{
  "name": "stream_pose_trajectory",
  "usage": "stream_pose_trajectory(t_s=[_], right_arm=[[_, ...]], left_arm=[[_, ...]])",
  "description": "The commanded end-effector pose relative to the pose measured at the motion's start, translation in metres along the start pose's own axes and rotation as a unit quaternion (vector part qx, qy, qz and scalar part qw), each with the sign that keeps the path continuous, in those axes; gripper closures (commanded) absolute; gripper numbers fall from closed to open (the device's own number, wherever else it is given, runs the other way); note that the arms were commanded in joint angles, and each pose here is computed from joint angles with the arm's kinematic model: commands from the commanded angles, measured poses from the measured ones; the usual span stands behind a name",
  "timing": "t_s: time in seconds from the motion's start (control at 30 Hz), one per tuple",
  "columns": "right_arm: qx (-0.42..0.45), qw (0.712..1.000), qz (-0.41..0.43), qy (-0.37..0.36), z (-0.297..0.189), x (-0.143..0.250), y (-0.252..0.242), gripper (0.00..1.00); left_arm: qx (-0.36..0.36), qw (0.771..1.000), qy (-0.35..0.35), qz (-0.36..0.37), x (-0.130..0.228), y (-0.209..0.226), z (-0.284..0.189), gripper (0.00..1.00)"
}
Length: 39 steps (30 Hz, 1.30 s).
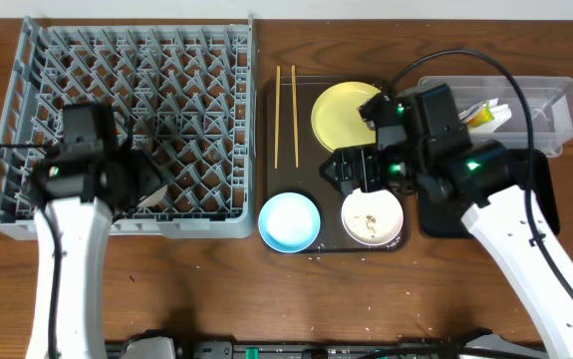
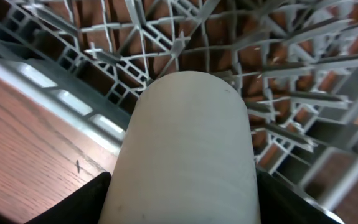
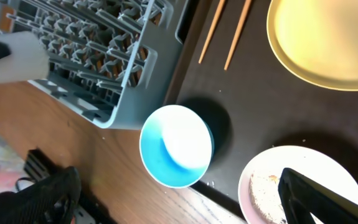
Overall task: Sort waste into correct bins and load items into the dishwasher
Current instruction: 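Place the white cup into the dish rack with the left gripper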
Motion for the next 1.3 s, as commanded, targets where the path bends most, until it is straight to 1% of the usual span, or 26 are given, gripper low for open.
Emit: stream_pose_trajectory(t_s=[0.0,0.1,0.13,0.2,0.23,0.4,0.47,0.5,0.6,0.8,0.83,0.87,0.9,1.03,1.1,1.2,1.23,1.27], right_arm=[[0.015,1.000,-0.026,-0.009,-0.002,0.000,0.006,0.01],[0.015,1.000,-0.027,-0.007,-0.002,0.001,0.007,0.01],[0.015,1.000,-0.026,-0.007,-0.002,0.001,0.007,0.01],[0.015,1.000,-0.027,-0.008,-0.002,0.001,0.007,0.01],[0.015,1.000,-0.027,-0.007,-0.002,0.001,0.007,0.01],[0.015,1.000,-0.026,-0.007,-0.002,0.001,0.007,0.01],[0.015,1.000,-0.026,-0.006,-0.002,0.002,0.007,0.01],[0.015,1.000,-0.026,-0.006,-0.002,0.002,0.007,0.01],[0.016,1.000,-0.025,-0.005,-0.002,0.002,0.007,0.01],[0.017,1.000,-0.025,-0.003,-0.002,0.003,0.006,0.01],[0.017,1.000,-0.025,-0.003,-0.002,0.003,0.006,0.01],[0.017,1.000,-0.025,-0.003,-0.002,0.003,0.006,0.01],[0.019,1.000,-0.024,-0.002,-0.001,0.003,0.005,0.01],[0.028,0.999,-0.036,0.009,0.006,0.007,0.002,0.01],[0.033,0.998,-0.035,0.031,0.016,0.016,-0.003,0.02],[0.053,0.996,-0.017,0.076,0.037,0.038,-0.016,0.15],[0.068,0.994,-0.004,0.087,0.042,0.044,-0.022,0.23],[0.087,0.991,0.012,0.096,0.048,0.051,-0.030,0.25]], left_arm=[[-0.021,1.000,0.019,-0.007,-0.007,-0.001,0.017,0.53],[-0.032,0.999,0.038,-0.006,-0.006,-0.001,0.029,0.52],[-0.034,0.998,0.043,-0.006,-0.006,-0.001,0.033,0.48],[-0.036,0.998,0.054,-0.006,-0.005,-0.002,0.038,0.35],[-0.036,0.998,0.058,-0.006,-0.005,-0.003,0.040,0.31],[-0.028,0.998,0.056,-0.006,-0.006,-0.005,0.041,0.27],[-0.008,0.998,0.061,-0.004,-0.004,-0.009,0.038,0.13],[0.001,0.998,0.063,-0.004,-0.004,-0.011,0.036,0.11],[0.035,0.997,0.067,0.001,-0.001,-0.018,0.029,0.11],[0.063,0.997,0.045,0.010,0.000,-0.021,0.010,0.11],[0.074,0.996,0.043,0.018,0.002,-0.022,0.006,0.15],[0.086,0.995,0.041,0.027,0.003,-0.024,0.002,0.23],[0.098,0.994,0.040,0.034,0.004,-0.026,-0.002,0.26],[0.181,0.980,0.027,0.078,0.013,-0.039,-0.029,0.27],[0.232,0.966,0.011,0.113,0.020,-0.046,-0.048,0.27],[0.275,0.950,-0.021,0.148,0.029,-0.048,-0.073,0.26],[0.288,0.943,-0.034,0.163,0.032,-0.048,-0.082,0.26],[0.299,0.937,-0.045,0.177,0.035,-0.048,-0.089,0.22]])
Point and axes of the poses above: each gripper's point midway between its finger pads, its own z axis out along the fingers, its own y axis along the line the jaws close on, x = y × z, the point moved 5 cm from there along -z, back along the fingers, and after that the axes turned 1 degree about z, right-handed, at the moved point
